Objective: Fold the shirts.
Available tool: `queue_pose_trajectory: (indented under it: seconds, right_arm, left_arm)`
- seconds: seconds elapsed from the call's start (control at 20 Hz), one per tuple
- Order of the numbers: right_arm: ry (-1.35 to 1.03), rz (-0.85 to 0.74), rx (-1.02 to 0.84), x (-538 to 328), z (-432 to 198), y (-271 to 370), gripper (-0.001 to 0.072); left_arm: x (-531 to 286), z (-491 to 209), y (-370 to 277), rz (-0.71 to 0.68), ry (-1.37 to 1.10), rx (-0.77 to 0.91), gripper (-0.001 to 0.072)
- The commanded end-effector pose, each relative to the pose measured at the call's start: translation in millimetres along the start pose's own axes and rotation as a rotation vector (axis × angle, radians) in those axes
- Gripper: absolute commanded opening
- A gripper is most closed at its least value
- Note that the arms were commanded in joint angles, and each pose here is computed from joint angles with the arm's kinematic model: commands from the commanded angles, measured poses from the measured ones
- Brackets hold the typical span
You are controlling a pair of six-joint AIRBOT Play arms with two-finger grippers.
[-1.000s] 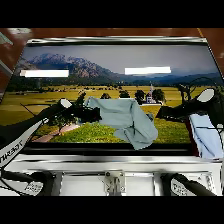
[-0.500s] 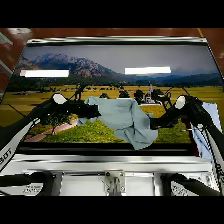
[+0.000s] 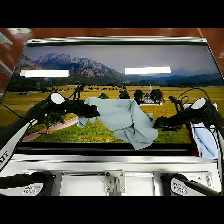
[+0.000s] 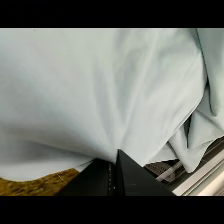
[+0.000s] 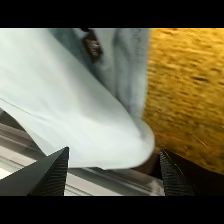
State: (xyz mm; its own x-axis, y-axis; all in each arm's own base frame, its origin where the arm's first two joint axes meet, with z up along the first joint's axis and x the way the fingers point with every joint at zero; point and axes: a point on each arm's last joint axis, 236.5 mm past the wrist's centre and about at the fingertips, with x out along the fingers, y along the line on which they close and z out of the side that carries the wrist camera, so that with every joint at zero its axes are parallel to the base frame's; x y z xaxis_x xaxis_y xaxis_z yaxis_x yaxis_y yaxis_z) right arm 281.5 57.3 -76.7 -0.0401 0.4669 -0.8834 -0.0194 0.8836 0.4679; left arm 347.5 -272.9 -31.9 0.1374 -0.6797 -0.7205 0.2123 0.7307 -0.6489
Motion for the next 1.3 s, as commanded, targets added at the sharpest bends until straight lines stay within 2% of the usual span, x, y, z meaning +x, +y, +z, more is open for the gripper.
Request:
queue_pose_trajectory:
  seconds: [0.0, 0.05, 0.15, 0.2, 0.25, 0.3, 0.35, 0.5, 0.6, 0.8, 0.9, 1.05, 1.15, 1.25]
  right_arm:
    - [0.005, 0.047, -0.001, 27, 8, 11, 0.0672]
    - [0.014, 0.04, -0.01, 34, 8, 12, 0.0669]
    - [0.006, 0.011, -0.022, 39, 12, 9, 0.055]
    - [-0.005, 0.006, -0.012, 39, 14, 8, 0.044]
    - [-0.011, 0.002, -0.003, 37, 15, 6, 0.0268]
    - [-0.014, 0.005, -0.002, 35, 16, 6, 0.0127]
    - [-0.013, 0.008, -0.009, 29, 15, 9, 0.0066]
    - [-0.075, -0.008, -0.095, -14, 25, 28, 0.0065]
    - [-0.191, -0.068, -0.21, -69, 41, 47, 0.0065]
    - [-0.708, -0.284, -0.462, -262, 69, 120, 0.0065]
    - [-1.013, -0.31, -0.514, -366, 51, 177, 0.0064]
    - [-1.311, -0.295, -0.616, -469, -9, 248, 0.0064]
    - [-1.439, -0.298, -0.641, -509, -45, 273, 0.0064]
    - [-1.504, -0.283, -0.632, -527, -72, 284, 0.0064]
  left_arm:
    - [-1, -2, -1, -0.003, 0.007, 0.005, 0.0031]
    - [-1, -1, -1, -0.003, 0.006, 0.006, 0.0031]
    - [-1, -1, -1, -0.003, 0.006, 0.007, 0.0031]
    - [-1, -1, -1, -0.003, 0.006, 0.007, 0.0031]
    - [-2, -1, -1, -0.003, 0.005, 0.007, 0.0031]
    - [-3, 0, -1, -0.003, 0.002, 0.014, 0.0031]
    - [-5, 4, -2, -0.004, -0.007, 0.032, 0.0031]
    - [-37, 39, -18, -0.016, -0.113, 0.114, 0.0031]
    - [-94, 83, -45, -0.031, -0.273, 0.179, 0.003]
    - [-280, 140, -152, -0.065, -0.707, 0.413, 0.003]
    - [-371, 127, -217, -0.096, -0.898, 0.529, 0.003]
    - [-468, 72, -298, -0.142, -1.102, 0.708, 0.003]
    - [-494, 40, -312, -0.101, -1.147, 0.76, 0.003]
    - [-494, 21, -294, -0.02, -1.105, 0.681, 0.003]
